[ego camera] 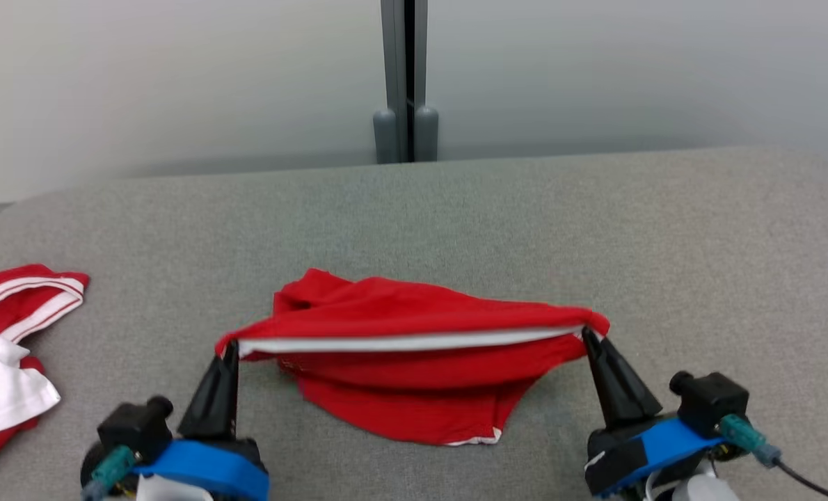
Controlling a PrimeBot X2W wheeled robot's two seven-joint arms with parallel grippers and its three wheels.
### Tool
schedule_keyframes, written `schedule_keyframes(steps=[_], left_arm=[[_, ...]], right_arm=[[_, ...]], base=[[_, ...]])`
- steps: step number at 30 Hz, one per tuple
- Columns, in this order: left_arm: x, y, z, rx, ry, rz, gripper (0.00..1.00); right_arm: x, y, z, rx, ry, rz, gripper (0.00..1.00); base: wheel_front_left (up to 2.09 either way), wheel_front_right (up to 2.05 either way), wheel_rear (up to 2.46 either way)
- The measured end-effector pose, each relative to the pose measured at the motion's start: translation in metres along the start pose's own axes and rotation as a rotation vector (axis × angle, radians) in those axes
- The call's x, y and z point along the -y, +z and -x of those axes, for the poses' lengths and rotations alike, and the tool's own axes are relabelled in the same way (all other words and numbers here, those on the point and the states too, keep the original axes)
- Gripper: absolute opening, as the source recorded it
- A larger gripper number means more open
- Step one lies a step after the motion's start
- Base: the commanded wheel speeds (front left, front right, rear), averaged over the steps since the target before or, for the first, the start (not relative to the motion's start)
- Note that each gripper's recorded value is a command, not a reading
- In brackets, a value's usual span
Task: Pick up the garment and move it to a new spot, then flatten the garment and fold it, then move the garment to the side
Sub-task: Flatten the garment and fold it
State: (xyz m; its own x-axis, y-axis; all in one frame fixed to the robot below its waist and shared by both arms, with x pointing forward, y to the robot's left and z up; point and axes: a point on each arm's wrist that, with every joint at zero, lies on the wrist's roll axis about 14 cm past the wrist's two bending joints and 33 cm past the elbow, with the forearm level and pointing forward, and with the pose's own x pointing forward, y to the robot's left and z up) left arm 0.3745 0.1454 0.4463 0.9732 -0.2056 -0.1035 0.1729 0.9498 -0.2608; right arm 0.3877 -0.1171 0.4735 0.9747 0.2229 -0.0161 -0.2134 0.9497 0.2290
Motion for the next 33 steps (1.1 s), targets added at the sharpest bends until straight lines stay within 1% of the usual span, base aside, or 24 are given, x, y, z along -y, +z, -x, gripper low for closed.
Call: schedule_keyframes(steps=[7,13,15,17,18,20,22,23,25,27,30,33], left_arm=[[0.017,0.111,-0.018,0.291,-0.098,-0.155,0.0],[0.031,0.208,-0.023,0.518,-0.162,-0.293,0.0],[0.035,0.237,-0.026,0.583,-0.175,-0.327,0.0],[0.037,0.258,-0.032,0.612,-0.18,-0.354,0.0],[0.038,0.264,-0.038,0.616,-0.184,-0.359,0.0],[0.039,0.272,-0.053,0.61,-0.194,-0.365,0.0],[0.044,0.275,-0.07,0.607,-0.216,-0.371,0.0],[0.044,0.274,-0.081,0.598,-0.223,-0.364,0.0],[0.041,0.265,-0.107,0.561,-0.23,-0.373,0.0],[0.031,0.255,-0.133,0.526,-0.219,-0.371,0.0],[0.018,0.255,-0.164,0.536,-0.195,-0.373,0.0],[0.004,0.271,-0.181,0.578,-0.153,-0.384,0.0]], right_arm=[[-0.02,0.083,-0.014,0.233,0.066,0.06,0.0],[-0.044,0.174,-0.029,0.452,0.15,0.132,0.0],[-0.05,0.202,-0.035,0.499,0.176,0.176,0.0],[-0.053,0.221,-0.043,0.514,0.185,0.202,0.0],[-0.053,0.226,-0.049,0.509,0.185,0.212,0.0],[-0.041,0.233,-0.063,0.498,0.151,0.204,0.0],[-0.035,0.23,-0.081,0.464,0.131,0.223,0.0],[-0.033,0.226,-0.092,0.442,0.126,0.245,0.0],[-0.025,0.221,-0.114,0.413,0.109,0.253,0.0],[-0.016,0.215,-0.138,0.388,0.089,0.297,0.0],[-0.003,0.224,-0.169,0.429,0.06,0.311,0.0],[0.001,0.241,-0.194,0.515,0.054,0.308,0.0]], base=[[0.0,0.0,0.0],[0.0,0.0,0.0],[0.0,0.0,0.0],[0.0,0.0,0.0],[0.0,0.0,0.0],[0.0,0.0,0.0],[0.0,0.0,0.0],[0.0,0.0,0.0],[0.0,0.0,0.0],[0.0,0.0,0.0],[0.0,0.0,0.0],[0.0,0.0,0.0]])
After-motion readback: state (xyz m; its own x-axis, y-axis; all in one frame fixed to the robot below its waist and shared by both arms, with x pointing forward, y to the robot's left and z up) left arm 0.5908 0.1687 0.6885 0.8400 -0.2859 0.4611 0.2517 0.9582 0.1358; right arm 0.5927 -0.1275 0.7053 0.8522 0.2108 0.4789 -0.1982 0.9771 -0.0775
